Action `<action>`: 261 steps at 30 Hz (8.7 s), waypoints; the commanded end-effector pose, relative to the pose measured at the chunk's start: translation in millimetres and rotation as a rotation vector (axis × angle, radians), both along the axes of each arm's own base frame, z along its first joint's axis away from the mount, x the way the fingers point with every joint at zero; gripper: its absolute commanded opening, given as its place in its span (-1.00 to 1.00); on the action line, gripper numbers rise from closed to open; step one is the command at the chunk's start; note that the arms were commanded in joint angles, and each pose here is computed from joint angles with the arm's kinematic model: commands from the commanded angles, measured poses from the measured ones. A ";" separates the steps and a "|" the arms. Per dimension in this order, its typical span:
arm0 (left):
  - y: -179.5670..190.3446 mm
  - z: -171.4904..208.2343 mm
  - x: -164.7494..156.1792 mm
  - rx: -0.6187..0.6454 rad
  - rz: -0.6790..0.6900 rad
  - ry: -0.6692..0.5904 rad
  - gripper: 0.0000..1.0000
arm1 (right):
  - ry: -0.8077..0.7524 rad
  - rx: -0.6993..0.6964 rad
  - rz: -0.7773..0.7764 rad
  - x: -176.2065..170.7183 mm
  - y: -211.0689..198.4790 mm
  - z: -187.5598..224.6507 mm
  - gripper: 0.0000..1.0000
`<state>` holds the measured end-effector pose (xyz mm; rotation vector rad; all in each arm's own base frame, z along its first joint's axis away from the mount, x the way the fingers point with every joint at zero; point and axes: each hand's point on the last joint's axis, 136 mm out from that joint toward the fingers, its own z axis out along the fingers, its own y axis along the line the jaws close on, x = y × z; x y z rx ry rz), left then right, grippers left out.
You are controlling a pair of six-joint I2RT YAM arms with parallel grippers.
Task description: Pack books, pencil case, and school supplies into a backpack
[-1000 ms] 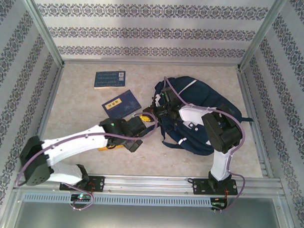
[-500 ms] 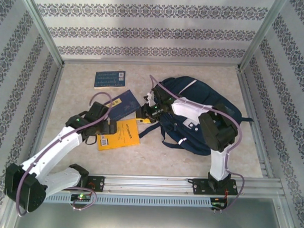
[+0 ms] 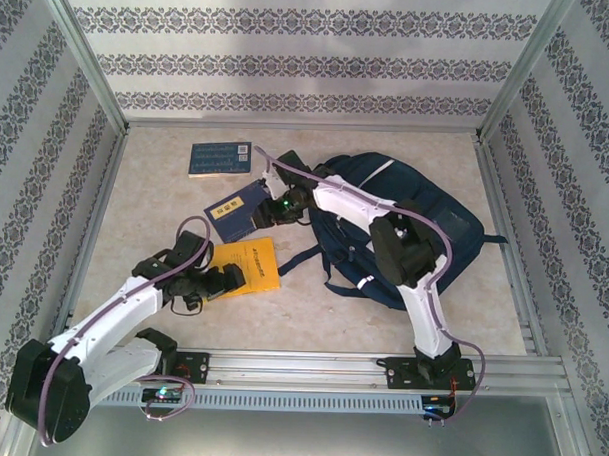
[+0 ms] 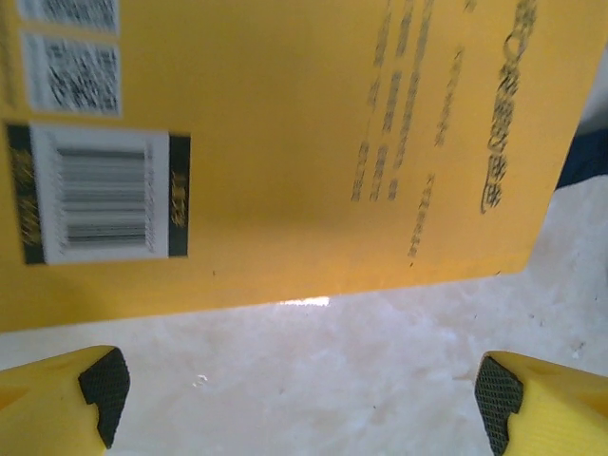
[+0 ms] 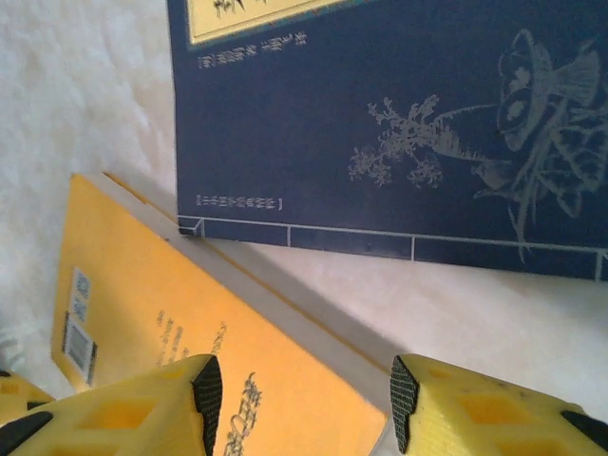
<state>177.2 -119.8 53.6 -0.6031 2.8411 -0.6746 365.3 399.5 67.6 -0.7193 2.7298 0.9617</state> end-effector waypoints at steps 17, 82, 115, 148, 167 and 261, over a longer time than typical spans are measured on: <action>-31.9 -16.9 24.2 -0.153 0.043 0.070 0.94 | 0.285 0.112 0.195 -73.2 21.3 -26.9 -0.04; 16.8 38.3 112.3 -0.384 0.612 -0.198 0.94 | 0.547 0.697 -0.254 -36.2 4.9 113.6 -0.87; 54.3 117.2 114.7 -0.304 0.649 -0.552 -1.00 | 0.425 0.406 -0.304 -72.1 -7.0 56.6 0.13; -26.0 320.8 102.1 -0.727 0.064 -1.016 -1.00 | 0.251 1.213 -0.093 -75.9 -26.9 264.2 0.71; -38.7 271.5 85.8 -0.537 -0.112 -0.842 0.33 | 0.096 0.955 -0.125 -68.1 -52.6 236.7 -1.00; -17.7 266.6 98.1 -0.057 -0.122 -0.908 -1.00 | -0.171 0.114 -1.083 48.7 -247.6 100.1 0.08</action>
